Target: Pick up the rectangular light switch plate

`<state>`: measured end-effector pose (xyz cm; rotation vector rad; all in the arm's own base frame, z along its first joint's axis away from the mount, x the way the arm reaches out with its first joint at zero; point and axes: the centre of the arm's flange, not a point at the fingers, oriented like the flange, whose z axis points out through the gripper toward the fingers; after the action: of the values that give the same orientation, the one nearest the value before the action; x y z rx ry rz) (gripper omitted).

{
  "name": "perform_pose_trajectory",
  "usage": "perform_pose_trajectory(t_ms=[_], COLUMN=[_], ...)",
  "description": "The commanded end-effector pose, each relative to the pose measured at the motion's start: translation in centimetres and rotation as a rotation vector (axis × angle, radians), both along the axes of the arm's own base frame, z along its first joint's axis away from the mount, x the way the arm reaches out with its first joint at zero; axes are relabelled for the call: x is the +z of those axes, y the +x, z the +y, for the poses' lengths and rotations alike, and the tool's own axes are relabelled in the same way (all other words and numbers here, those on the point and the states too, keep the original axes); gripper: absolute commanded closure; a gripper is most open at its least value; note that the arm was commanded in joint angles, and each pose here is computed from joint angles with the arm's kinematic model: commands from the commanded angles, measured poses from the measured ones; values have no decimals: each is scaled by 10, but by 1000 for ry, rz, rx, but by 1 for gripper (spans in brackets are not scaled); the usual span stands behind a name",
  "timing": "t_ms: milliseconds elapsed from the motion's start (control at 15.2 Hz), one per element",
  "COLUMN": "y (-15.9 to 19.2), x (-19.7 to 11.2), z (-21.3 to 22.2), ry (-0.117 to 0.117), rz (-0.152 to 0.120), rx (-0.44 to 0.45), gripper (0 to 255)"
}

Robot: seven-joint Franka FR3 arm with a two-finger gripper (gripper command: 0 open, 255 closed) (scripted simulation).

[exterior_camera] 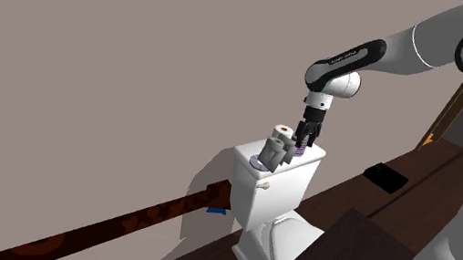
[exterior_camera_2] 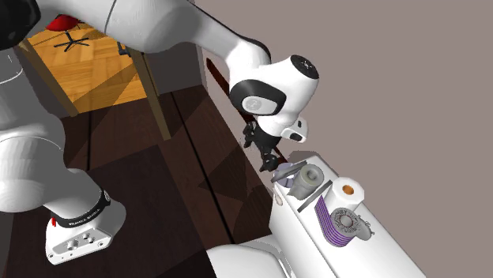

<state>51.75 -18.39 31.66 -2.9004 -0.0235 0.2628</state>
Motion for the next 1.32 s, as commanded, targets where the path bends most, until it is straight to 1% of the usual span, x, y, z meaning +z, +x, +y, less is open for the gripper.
perform_pose_trajectory(t_ms=[0,396,462,924,1056,1122,1254], y=[17,71,76,76,76,76,76], x=[-17,-69,-74,-111,-114,-115,-115], z=[-11,-45,-48,-48,-48,-48,-48], ry=[24,93,99,99,99,99,99], rz=[-7,-27,-29,-29,-29,-29,-29], rx=[5,17,18,18,18,18,18], gripper=[0,0,0,0,0,255,255])
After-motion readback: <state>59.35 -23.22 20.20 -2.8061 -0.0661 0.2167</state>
